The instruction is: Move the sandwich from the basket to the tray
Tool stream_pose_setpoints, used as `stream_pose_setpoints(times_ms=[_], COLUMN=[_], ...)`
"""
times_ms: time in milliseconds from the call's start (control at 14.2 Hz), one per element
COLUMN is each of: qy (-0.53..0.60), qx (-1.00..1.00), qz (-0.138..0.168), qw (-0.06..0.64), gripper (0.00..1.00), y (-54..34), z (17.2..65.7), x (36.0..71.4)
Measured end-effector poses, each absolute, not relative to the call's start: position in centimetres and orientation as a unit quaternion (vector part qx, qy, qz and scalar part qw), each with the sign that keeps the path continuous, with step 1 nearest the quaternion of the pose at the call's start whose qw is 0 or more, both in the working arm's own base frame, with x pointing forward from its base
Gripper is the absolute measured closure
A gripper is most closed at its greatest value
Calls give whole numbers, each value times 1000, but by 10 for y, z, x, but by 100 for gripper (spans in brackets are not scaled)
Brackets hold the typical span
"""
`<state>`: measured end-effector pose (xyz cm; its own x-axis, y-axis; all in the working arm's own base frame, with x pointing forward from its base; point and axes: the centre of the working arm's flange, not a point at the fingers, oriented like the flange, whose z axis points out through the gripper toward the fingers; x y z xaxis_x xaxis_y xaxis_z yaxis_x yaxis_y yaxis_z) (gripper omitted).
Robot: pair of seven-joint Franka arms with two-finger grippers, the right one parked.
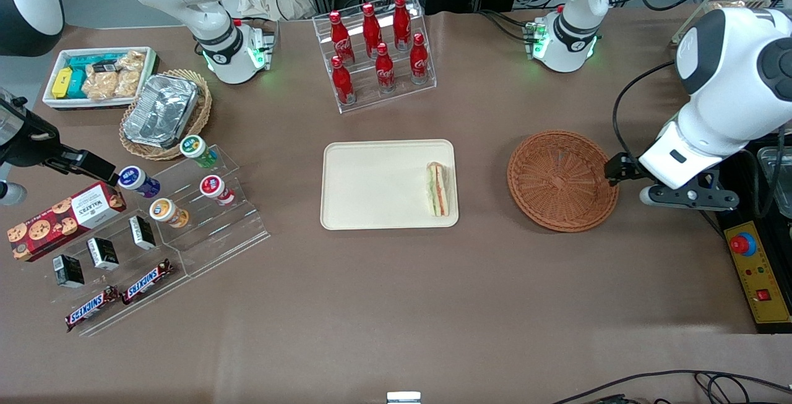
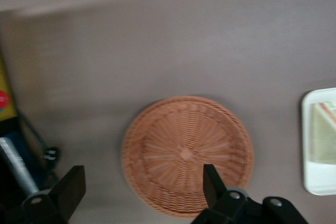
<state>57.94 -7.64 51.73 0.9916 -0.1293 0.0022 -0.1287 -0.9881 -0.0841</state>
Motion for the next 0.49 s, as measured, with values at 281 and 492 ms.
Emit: stream_pose_setpoints(times_ms=[281, 492], qy=[66, 46], qx=[-997, -999], qz=[21, 13], qw=[38, -15], gripper=[1, 1], y=[-44, -1], z=[543, 574], x=[566, 552])
